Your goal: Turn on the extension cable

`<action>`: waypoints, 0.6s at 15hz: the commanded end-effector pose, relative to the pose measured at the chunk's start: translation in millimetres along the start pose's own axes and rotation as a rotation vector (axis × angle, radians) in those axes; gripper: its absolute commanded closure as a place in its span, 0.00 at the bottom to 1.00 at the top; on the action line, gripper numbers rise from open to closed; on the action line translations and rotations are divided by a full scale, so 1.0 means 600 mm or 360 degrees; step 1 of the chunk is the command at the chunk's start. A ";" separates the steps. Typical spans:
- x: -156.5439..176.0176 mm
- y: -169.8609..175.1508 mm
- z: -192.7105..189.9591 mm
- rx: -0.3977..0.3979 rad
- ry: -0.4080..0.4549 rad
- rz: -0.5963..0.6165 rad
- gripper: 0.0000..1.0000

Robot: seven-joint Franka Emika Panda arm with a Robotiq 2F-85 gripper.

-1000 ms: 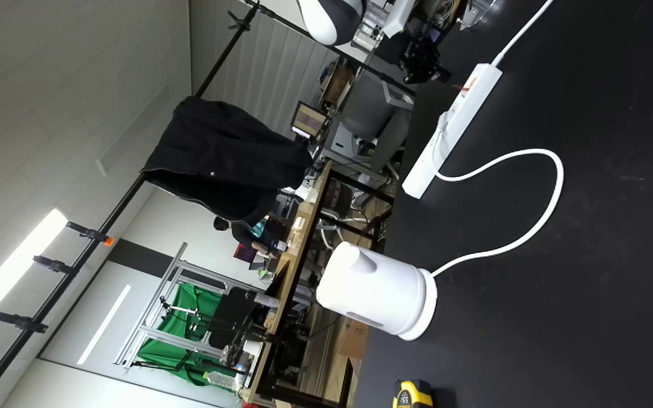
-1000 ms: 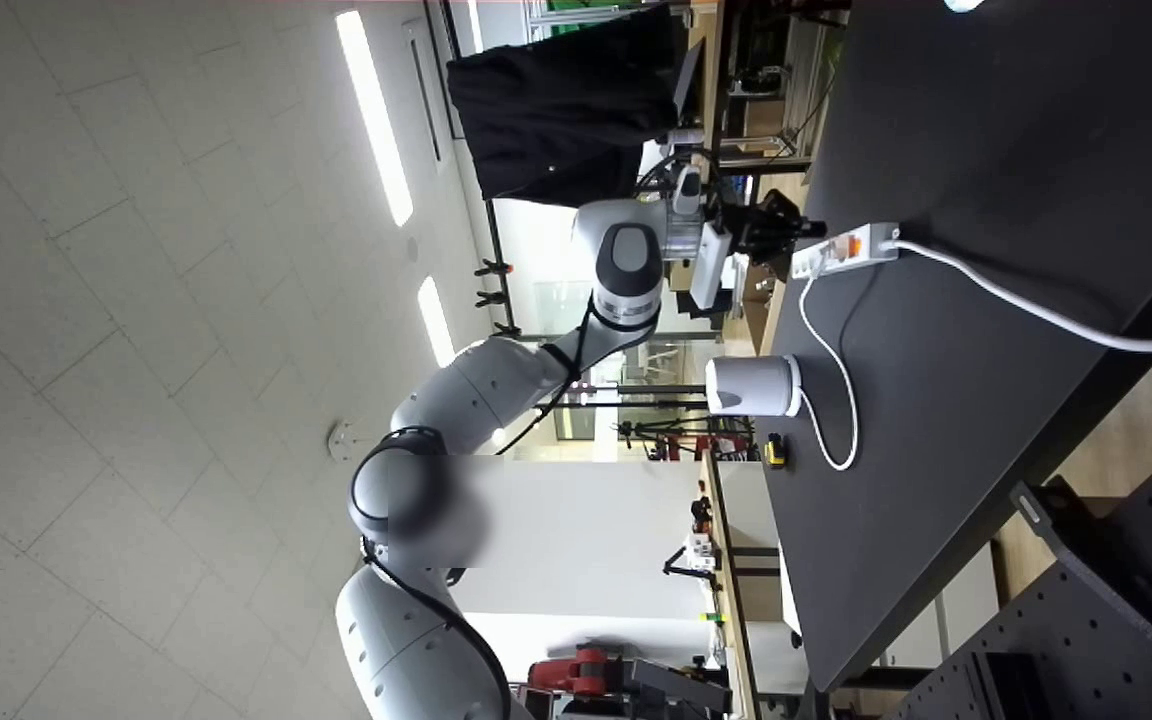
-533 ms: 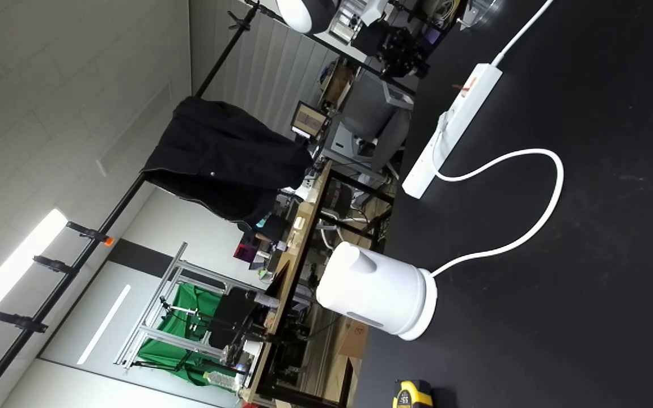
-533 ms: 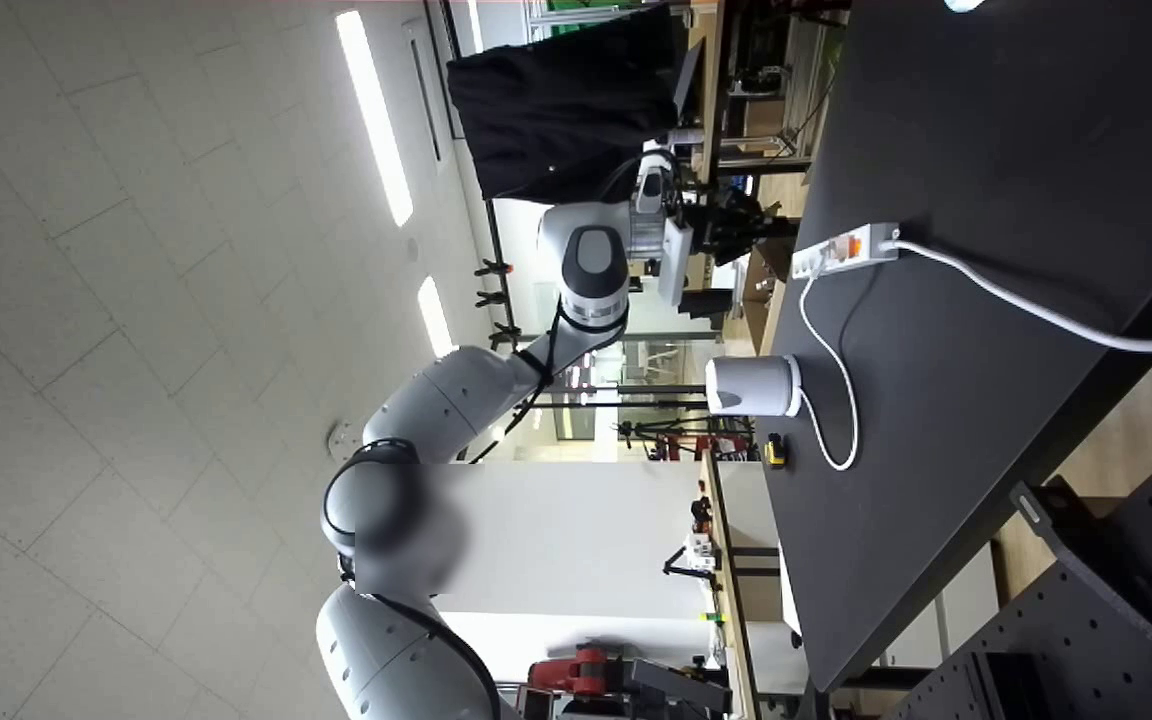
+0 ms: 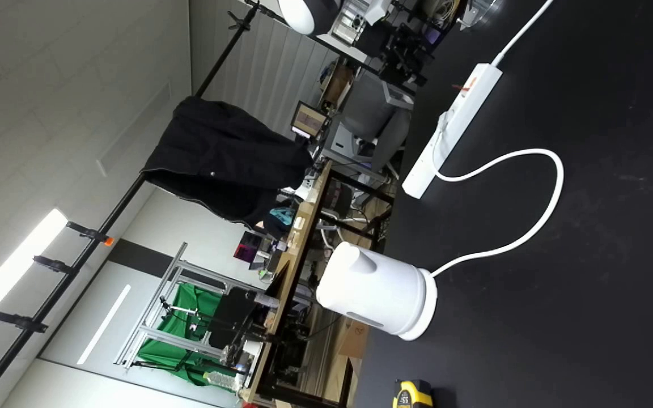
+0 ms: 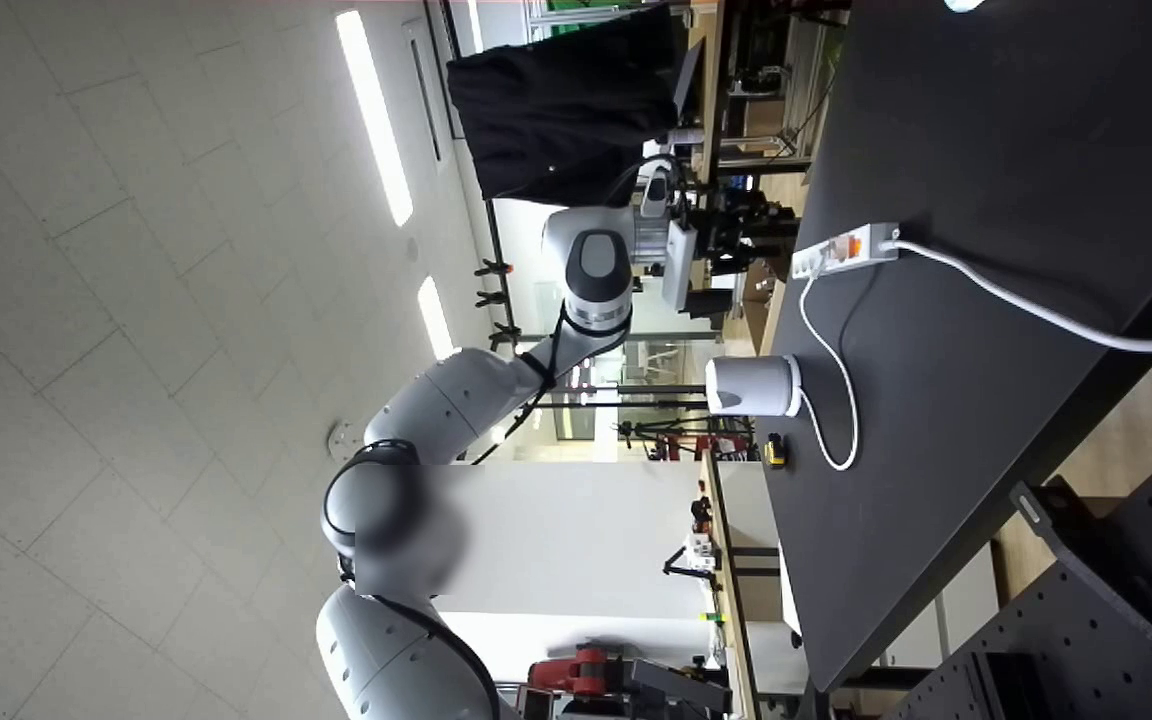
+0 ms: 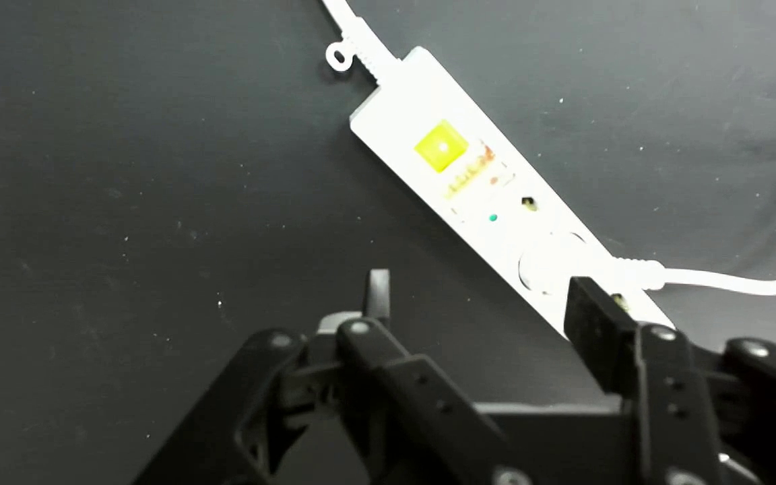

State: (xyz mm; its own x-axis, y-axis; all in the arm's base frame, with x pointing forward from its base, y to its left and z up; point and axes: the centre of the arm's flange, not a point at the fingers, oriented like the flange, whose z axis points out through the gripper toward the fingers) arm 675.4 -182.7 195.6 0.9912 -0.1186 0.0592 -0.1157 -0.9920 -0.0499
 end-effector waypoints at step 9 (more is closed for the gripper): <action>-0.005 0.000 -0.058 -0.0029 0.0044 -0.0058 0.00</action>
State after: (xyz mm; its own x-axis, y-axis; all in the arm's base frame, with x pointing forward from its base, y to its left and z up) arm 669.9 -183.6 230.1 0.9926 -0.0831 0.0885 -0.0808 -0.9963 -0.0289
